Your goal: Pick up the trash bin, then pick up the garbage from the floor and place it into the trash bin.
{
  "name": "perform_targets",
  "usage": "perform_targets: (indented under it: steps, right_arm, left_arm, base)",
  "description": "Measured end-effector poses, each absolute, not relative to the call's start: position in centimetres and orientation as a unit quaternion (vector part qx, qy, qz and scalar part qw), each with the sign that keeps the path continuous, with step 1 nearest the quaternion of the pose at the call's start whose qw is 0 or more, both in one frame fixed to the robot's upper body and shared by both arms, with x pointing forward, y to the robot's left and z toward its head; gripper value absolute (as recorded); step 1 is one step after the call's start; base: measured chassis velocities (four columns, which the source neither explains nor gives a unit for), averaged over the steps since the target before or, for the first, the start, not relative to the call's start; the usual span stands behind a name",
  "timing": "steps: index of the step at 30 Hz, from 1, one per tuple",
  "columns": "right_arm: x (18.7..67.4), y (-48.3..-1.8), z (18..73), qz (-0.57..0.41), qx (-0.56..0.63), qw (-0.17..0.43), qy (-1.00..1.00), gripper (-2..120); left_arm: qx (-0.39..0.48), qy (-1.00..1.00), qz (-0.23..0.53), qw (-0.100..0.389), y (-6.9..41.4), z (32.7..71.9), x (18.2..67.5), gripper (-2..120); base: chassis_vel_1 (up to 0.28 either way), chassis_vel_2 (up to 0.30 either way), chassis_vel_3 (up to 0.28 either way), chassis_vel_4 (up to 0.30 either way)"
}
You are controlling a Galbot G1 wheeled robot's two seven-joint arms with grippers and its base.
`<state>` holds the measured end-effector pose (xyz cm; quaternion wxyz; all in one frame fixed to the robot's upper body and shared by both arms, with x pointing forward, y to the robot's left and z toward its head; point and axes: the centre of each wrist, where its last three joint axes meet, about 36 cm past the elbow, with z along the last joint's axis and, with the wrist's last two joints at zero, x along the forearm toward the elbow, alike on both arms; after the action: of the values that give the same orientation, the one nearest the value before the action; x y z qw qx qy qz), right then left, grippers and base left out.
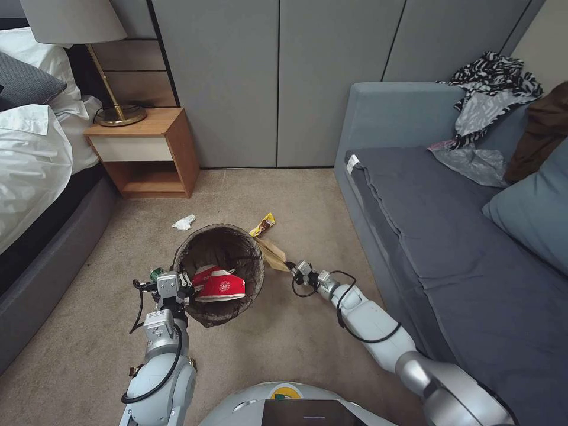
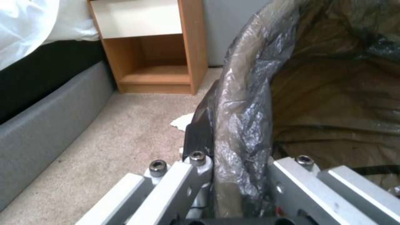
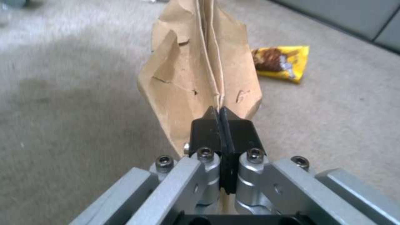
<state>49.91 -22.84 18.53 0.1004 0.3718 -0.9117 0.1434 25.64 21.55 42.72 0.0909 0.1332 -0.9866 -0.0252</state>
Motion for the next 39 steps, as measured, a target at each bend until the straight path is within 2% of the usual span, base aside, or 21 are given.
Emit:
perform_targets:
  steps: [10,19,27,33,39]
  right_arm:
    - [46.6,-24.7,18.9,0.101,0.317,0.065,-0.941,0]
    - [44.3,-25.4,25.9,0.041,0.261,-0.051,-0.963,0]
    - [42.4,-25.6,30.9,0.027,0.257,-0.116,-0.959,0]
    - [39.8,-23.5,36.5,0.015,0.293,-0.176,-0.940,0]
    - [36.9,-19.1,38.9,0.010,0.366,-0.182,-0.912,0]
  left_arm:
    - [0.133,-0.987,-0.026,0.091,21.7,42.8,25.6,3]
    - [0.129,-0.986,-0.026,0.098,21.4,42.3,25.6,3]
    - [0.127,-0.986,-0.027,0.101,21.3,42.1,25.6,3]
    - [0.120,-0.987,-0.022,0.107,20.9,41.7,25.5,3]
    - [0.109,-0.987,-0.011,0.115,20.1,41.8,25.4,3]
  base:
    - [0.000,0.000,0.000,0.000]
    - [0.000,0.000,0.000,0.000]
    - [0.000,0.000,0.000,0.000]
    - [0.000,0.000,0.000,0.000]
    - [0.000,0.000,0.000,0.000]
